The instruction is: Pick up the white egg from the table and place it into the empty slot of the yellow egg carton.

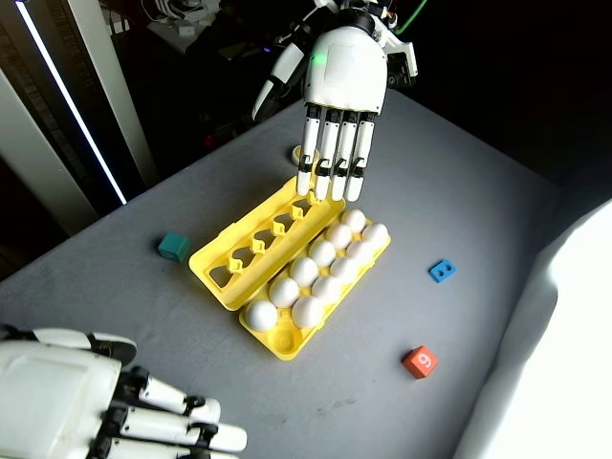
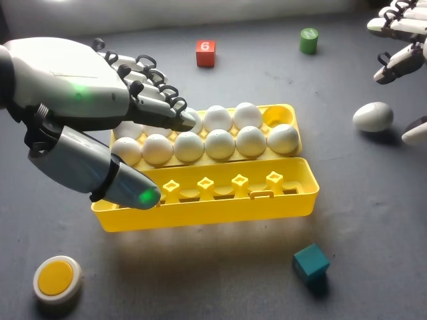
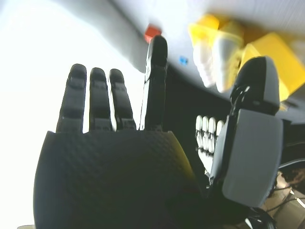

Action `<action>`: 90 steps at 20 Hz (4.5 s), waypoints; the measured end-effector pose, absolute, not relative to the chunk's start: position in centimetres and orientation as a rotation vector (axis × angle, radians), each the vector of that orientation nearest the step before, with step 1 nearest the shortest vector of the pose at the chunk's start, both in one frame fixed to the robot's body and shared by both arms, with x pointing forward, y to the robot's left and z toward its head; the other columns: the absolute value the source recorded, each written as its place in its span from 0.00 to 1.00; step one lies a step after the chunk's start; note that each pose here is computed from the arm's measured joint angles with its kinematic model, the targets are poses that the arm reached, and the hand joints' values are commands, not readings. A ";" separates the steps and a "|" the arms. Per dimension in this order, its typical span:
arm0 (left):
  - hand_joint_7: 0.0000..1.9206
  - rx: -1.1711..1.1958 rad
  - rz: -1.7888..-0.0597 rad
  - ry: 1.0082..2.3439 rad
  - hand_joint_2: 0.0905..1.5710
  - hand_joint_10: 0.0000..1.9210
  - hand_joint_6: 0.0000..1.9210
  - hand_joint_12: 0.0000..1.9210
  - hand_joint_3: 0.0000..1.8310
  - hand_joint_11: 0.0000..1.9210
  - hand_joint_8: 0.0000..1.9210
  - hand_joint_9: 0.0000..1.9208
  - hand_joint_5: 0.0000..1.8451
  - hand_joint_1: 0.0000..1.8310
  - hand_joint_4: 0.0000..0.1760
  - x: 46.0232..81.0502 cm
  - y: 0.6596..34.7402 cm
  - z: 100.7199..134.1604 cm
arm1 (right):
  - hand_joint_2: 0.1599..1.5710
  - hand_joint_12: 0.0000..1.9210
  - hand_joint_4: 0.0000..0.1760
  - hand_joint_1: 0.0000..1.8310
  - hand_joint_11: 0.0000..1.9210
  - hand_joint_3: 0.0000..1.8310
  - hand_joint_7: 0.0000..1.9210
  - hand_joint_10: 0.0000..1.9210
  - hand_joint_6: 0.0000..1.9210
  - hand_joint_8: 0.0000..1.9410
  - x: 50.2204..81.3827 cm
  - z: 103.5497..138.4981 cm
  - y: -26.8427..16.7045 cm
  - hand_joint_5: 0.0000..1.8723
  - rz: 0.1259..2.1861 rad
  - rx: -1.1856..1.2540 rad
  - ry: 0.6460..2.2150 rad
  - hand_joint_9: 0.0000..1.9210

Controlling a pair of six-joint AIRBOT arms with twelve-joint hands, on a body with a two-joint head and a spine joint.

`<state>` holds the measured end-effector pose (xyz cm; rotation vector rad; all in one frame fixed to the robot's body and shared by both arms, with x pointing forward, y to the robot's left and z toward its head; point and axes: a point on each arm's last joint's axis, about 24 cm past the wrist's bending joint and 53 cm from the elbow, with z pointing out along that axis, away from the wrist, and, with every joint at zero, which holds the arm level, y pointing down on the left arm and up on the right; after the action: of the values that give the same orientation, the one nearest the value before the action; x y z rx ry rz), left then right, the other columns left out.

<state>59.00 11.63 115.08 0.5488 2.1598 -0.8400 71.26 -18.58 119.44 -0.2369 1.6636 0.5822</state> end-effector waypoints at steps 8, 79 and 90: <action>0.08 0.551 -0.836 2.167 0.70 0.00 0.00 0.10 0.00 0.00 0.00 0.06 0.09 0.00 0.00 58.9 11.7 114.8 | 0.48 0.00 0.38 0.35 0.00 0.00 0.00 0.00 0.01 0.00 73.6 118.7 -18.1 0.39 0.577 -0.209 1.645 0.00; 0.07 0.557 -0.843 2.165 0.73 0.00 0.00 0.05 0.00 0.00 0.00 0.05 0.07 0.00 0.00 58.7 11.4 114.9 | 0.64 0.00 0.11 0.61 0.00 0.00 0.10 0.00 0.41 0.00 75.2 117.7 -6.2 0.59 1.154 0.295 1.540 0.00; 0.05 0.554 -0.840 2.165 0.73 0.00 0.00 0.05 0.00 0.00 0.00 0.04 0.06 0.00 0.00 58.8 11.6 114.9 | 0.54 0.00 0.40 0.38 0.00 0.00 0.01 0.00 0.00 0.00 74.9 117.0 -6.1 0.37 1.152 0.296 1.552 0.00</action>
<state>58.83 11.57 114.89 0.5539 2.1648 -0.8397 74.95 -6.10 116.99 0.2957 1.5523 1.1519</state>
